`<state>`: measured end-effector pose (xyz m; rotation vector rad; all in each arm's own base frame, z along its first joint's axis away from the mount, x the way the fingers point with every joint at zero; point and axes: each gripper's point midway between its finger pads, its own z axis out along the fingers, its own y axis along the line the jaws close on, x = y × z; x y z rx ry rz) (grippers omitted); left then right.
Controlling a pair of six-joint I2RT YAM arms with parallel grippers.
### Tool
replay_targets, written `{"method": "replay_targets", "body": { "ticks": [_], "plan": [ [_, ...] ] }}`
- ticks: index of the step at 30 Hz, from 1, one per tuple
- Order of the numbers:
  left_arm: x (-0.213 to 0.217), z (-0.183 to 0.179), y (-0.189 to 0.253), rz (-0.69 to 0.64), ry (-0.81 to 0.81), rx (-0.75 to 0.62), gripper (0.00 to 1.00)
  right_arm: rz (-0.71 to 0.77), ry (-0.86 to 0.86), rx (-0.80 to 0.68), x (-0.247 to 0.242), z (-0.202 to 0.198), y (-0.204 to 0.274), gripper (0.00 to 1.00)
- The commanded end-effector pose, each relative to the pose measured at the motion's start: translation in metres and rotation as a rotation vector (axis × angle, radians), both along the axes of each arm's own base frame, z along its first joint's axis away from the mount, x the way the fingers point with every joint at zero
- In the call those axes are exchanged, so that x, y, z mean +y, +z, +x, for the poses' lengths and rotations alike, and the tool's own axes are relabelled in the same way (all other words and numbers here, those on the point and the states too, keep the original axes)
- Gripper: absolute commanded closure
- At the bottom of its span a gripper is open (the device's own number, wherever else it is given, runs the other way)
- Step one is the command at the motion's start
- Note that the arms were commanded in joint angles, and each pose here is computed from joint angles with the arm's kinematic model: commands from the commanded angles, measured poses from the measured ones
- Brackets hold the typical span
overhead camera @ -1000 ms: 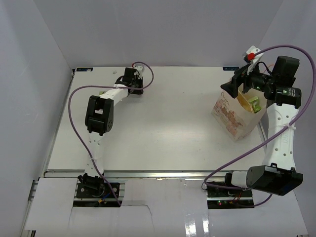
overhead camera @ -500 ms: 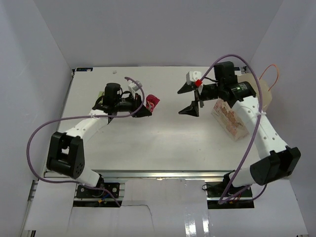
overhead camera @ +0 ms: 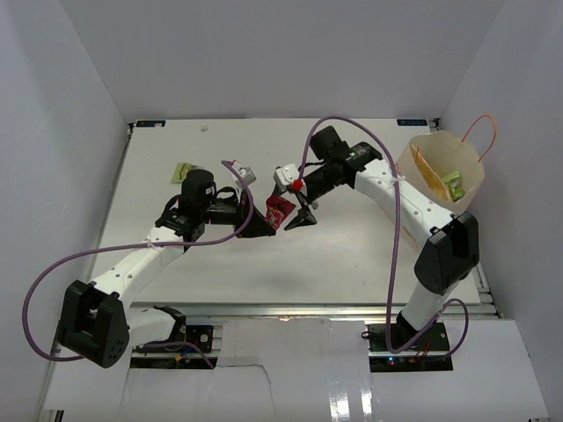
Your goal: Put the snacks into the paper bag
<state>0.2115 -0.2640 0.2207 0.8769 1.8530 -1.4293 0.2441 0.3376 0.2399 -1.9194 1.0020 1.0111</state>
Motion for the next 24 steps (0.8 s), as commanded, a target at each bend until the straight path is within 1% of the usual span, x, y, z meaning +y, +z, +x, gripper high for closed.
{"method": "replay_targets", "body": {
  "ticks": [1,2,4,5,6,8,9,11,12,14,15,16,17,18,19,20,21,22,23,24],
  "plan": [
    [0.0,-0.004,0.008,-0.013,0.001,-0.024,1.0,0.001,0.064,0.015,0.006,-0.025,0.008,0.12],
    [0.0,-0.003,0.007,-0.009,0.007,-0.022,1.0,-0.002,0.078,0.026,0.008,-0.031,0.007,0.26],
    [0.0,-0.002,0.006,-0.005,0.008,-0.023,1.0,-0.011,0.086,0.049,0.007,-0.037,0.007,0.44],
    [0.0,0.0,0.005,0.001,0.016,-0.023,1.0,-0.007,0.089,0.059,0.006,-0.039,0.008,0.61],
    [0.0,0.001,0.004,0.003,0.018,-0.025,1.0,-0.009,0.088,0.063,0.006,-0.04,0.009,0.72],
    [0.0,0.005,0.002,0.016,0.031,-0.033,0.99,-0.01,0.086,0.067,0.003,-0.043,0.011,0.88],
    [0.001,0.008,0.001,0.024,0.042,-0.036,0.91,-0.01,0.085,0.067,0.002,-0.044,0.012,0.9],
    [0.002,0.015,-0.001,0.047,0.079,-0.035,0.72,-0.02,0.075,0.06,0.0,-0.044,0.013,0.92],
    [0.003,0.023,0.003,0.058,0.12,-0.055,0.57,-0.023,0.068,0.053,-0.001,-0.044,0.014,0.92],
    [0.007,0.034,0.013,0.065,0.187,-0.102,0.43,-0.047,0.033,0.029,-0.006,-0.04,0.016,0.92],
    [0.013,0.048,0.019,0.081,0.268,-0.141,0.3,-0.051,0.015,0.02,-0.009,-0.038,0.019,0.92],
    [0.018,0.056,0.027,0.086,0.325,-0.171,0.21,-0.054,-0.02,0.012,-0.015,-0.03,0.022,0.92],
    [0.025,0.061,0.039,0.08,0.386,-0.207,0.15,-0.046,-0.078,-0.002,-0.019,-0.023,0.035,0.92],
    [0.037,0.075,0.045,0.1,0.499,-0.235,0.02,-0.028,-0.129,-0.016,-0.024,-0.013,0.048,0.92],
    [0.045,0.082,0.049,0.108,0.56,-0.248,0.02,-0.005,-0.217,-0.029,-0.037,0.007,0.061,0.92],
    [0.054,0.084,0.058,0.106,0.618,-0.264,0.02,0.058,-0.317,-0.051,-0.044,0.021,0.095,0.92],
    [0.061,0.088,0.058,0.121,0.665,-0.263,0.02,0.098,-0.401,-0.065,-0.054,0.036,0.115,0.92],
    [0.074,0.095,0.054,0.159,0.746,-0.255,0.02,0.13,-0.529,-0.081,-0.077,0.061,0.133,0.92],
    [0.081,0.099,0.051,0.182,0.789,-0.241,0.02,0.15,-0.68,-0.127,-0.098,0.08,0.154,0.92],
    [0.087,0.102,0.044,0.207,0.837,-0.201,0.02,0.207,-0.808,-0.113,-0.114,0.095,0.177,0.92]
  ]
}}
